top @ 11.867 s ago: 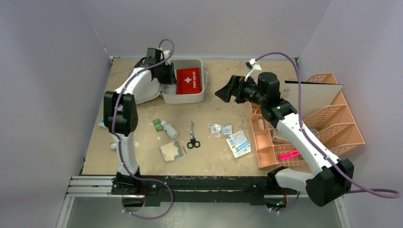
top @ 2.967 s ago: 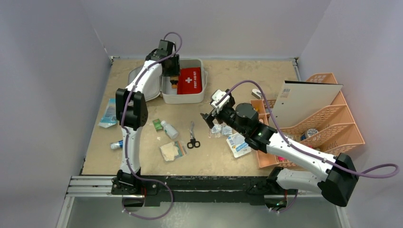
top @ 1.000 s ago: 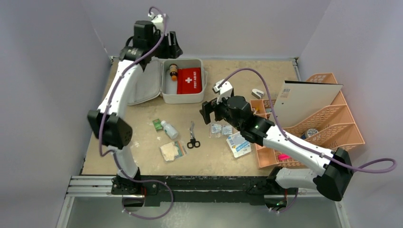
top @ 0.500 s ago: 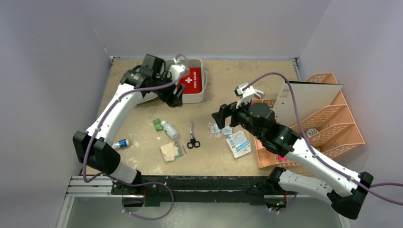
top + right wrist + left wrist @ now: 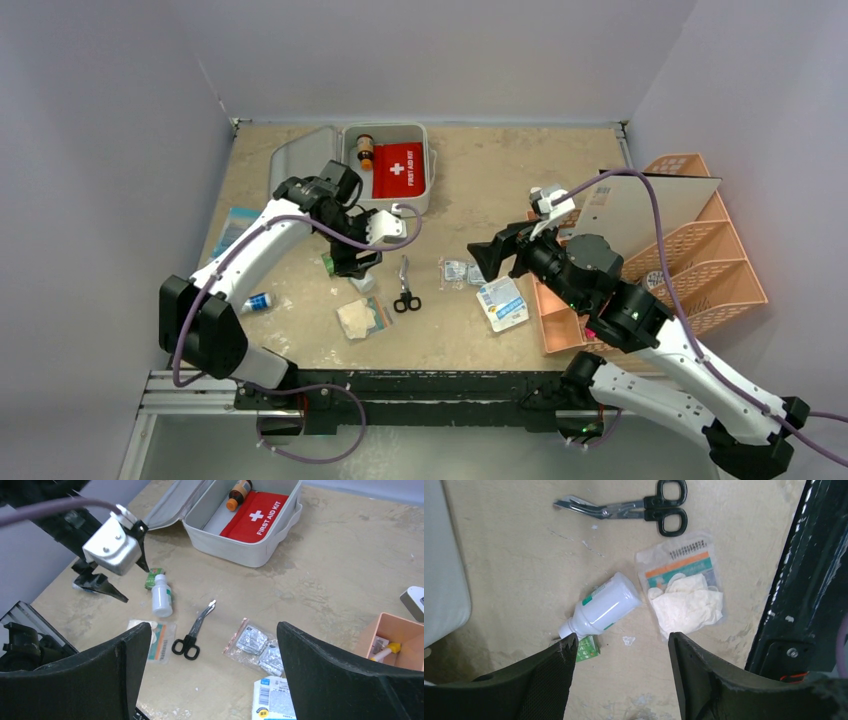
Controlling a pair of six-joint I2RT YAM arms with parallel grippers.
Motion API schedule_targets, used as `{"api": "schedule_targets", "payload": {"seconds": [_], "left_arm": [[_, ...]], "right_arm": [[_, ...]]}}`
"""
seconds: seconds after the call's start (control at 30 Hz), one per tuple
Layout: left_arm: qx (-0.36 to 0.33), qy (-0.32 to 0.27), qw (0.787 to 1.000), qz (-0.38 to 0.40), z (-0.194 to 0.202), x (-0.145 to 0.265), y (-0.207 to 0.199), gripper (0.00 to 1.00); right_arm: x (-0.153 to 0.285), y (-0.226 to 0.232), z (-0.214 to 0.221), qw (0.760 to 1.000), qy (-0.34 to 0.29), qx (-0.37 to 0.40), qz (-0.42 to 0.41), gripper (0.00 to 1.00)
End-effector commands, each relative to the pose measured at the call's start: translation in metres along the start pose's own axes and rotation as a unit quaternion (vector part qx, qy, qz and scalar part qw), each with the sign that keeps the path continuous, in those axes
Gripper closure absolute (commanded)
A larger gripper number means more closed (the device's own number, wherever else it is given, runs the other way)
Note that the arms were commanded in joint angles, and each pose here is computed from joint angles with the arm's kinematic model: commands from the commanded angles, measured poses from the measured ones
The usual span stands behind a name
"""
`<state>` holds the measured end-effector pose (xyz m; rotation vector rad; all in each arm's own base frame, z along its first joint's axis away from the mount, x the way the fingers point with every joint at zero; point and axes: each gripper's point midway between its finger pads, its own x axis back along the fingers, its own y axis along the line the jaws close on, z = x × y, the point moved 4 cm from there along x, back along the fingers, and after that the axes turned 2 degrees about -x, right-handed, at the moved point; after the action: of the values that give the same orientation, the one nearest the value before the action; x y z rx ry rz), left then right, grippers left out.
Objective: Organize the medicine kit
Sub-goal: Pick up the pill bottle at the center of the board.
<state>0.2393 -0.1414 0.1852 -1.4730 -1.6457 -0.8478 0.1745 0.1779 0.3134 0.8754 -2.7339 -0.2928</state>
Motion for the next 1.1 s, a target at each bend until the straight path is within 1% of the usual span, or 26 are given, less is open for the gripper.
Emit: {"api": "schedule_targets", "payload": {"seconds": [0.0, 0.07, 0.2, 0.3, 0.4, 0.5, 0.57, 0.77, 0.9, 1.07], "left_arm": [[-0.08, 0.009, 0.997, 0.021, 0.011, -0.022, 0.009, 0.34], [-0.087, 0.018, 0.996, 0.027, 0.014, -0.03, 0.013, 0.34], [-0.113, 0.056, 0.992, 0.024, 0.028, -0.04, 0.021, 0.33], [-0.123, 0.065, 0.99, 0.022, 0.033, -0.051, 0.027, 0.33], [-0.131, 0.099, 0.986, 0.032, 0.041, -0.06, 0.03, 0.33], [-0.148, 0.116, 0.982, 0.022, 0.048, -0.072, 0.039, 0.33], [-0.151, 0.116, 0.982, 0.016, 0.05, -0.079, 0.044, 0.34], [-0.145, 0.126, 0.981, 0.028, 0.06, -0.09, 0.04, 0.38], [-0.14, 0.126, 0.982, 0.032, 0.061, -0.093, 0.042, 0.42], [-0.14, 0.127, 0.981, 0.04, 0.065, -0.102, 0.041, 0.42]], "right_arm": [[0.004, -0.004, -0.007, 1.0, -0.017, 0.005, 0.012, 0.04], [0.005, -0.006, -0.009, 1.0, -0.019, 0.013, 0.016, 0.04], [0.011, -0.011, -0.007, 0.999, -0.008, 0.018, 0.03, 0.04], [0.012, -0.011, -0.009, 0.999, -0.019, 0.016, 0.027, 0.04], [0.011, -0.007, -0.015, 0.999, -0.03, 0.018, 0.017, 0.04], [0.013, -0.008, -0.015, 0.999, -0.024, 0.019, 0.022, 0.04], [0.013, -0.008, -0.014, 0.999, -0.025, 0.015, 0.022, 0.04], [0.012, 0.0, -0.008, 0.999, -0.026, 0.021, -0.015, 0.03], [0.008, 0.003, -0.014, 0.999, -0.03, 0.034, -0.021, 0.03], [0.01, 0.005, -0.018, 0.999, -0.032, 0.034, -0.027, 0.03]]}}
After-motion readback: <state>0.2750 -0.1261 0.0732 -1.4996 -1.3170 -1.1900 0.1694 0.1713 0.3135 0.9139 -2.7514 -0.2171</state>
